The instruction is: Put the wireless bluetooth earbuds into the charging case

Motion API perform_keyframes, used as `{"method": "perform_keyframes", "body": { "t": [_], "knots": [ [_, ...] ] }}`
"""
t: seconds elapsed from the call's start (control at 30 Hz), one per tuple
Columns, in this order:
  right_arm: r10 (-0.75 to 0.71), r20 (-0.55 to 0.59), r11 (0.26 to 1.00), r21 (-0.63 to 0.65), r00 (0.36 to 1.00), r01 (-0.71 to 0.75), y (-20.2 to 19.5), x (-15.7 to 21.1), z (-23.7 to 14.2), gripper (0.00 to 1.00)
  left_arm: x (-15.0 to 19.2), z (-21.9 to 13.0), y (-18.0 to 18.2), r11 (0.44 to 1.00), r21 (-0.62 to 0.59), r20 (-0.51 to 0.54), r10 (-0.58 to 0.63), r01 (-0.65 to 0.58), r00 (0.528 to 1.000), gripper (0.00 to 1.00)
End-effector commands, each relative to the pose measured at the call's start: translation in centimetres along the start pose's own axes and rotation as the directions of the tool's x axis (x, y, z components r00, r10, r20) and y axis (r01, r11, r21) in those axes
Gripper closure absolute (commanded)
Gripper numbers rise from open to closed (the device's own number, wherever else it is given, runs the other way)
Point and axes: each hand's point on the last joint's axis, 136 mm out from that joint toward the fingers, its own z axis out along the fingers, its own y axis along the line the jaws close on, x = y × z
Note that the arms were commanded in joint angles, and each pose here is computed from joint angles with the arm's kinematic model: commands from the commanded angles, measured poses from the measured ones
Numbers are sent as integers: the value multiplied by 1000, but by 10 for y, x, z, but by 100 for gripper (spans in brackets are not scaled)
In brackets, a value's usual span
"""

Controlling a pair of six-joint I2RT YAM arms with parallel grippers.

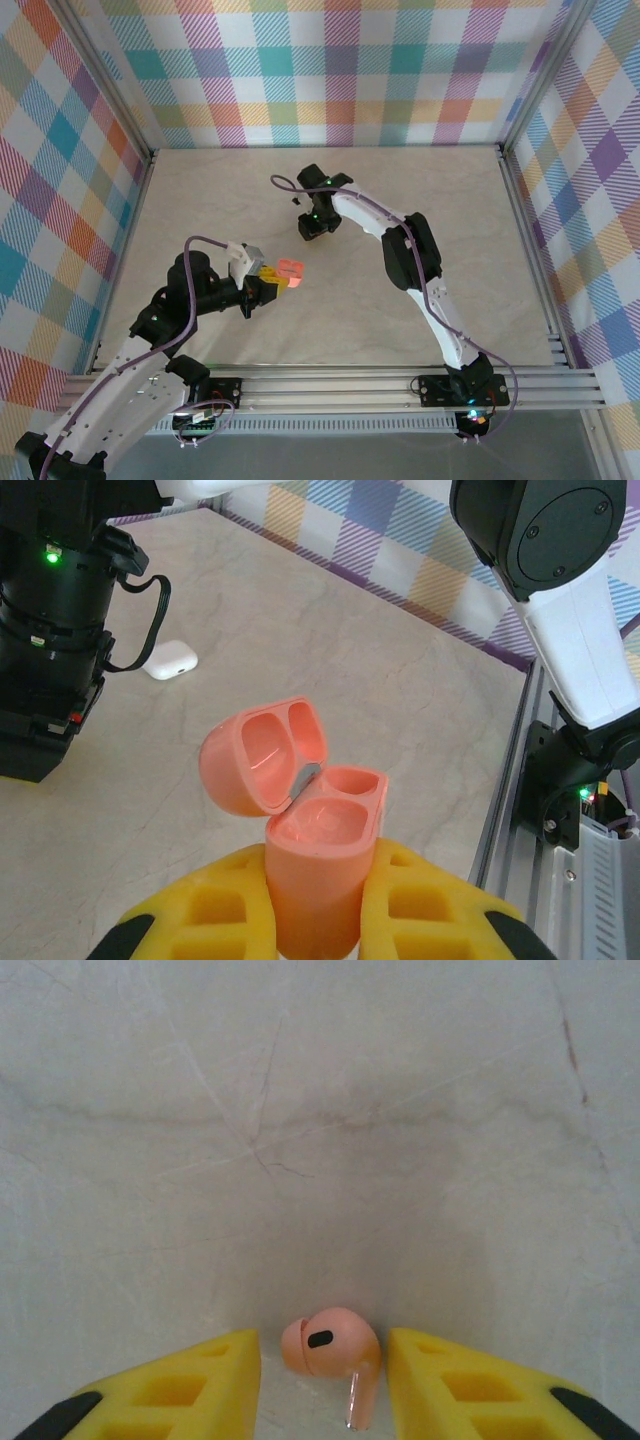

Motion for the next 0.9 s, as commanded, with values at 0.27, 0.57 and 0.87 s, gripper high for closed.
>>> {"method": "perform_keyframes", "body": {
  "t": [0.27,0.57,0.87],
  "knots": [
    [36,-67,998,48,997,-33,-4,16,-3,71,-5,-4,-3,1000,-2,38,-6,6,999,100],
    [255,-49,956,164,966,-244,-18,49,-37,75,-5,-4,-4,1000,3,40,-29,29,999,100],
    [470,-46,877,131,881,-461,-5,115,-53,77,-3,-4,-5,999,13,38,-52,52,998,100]
  ]
}}
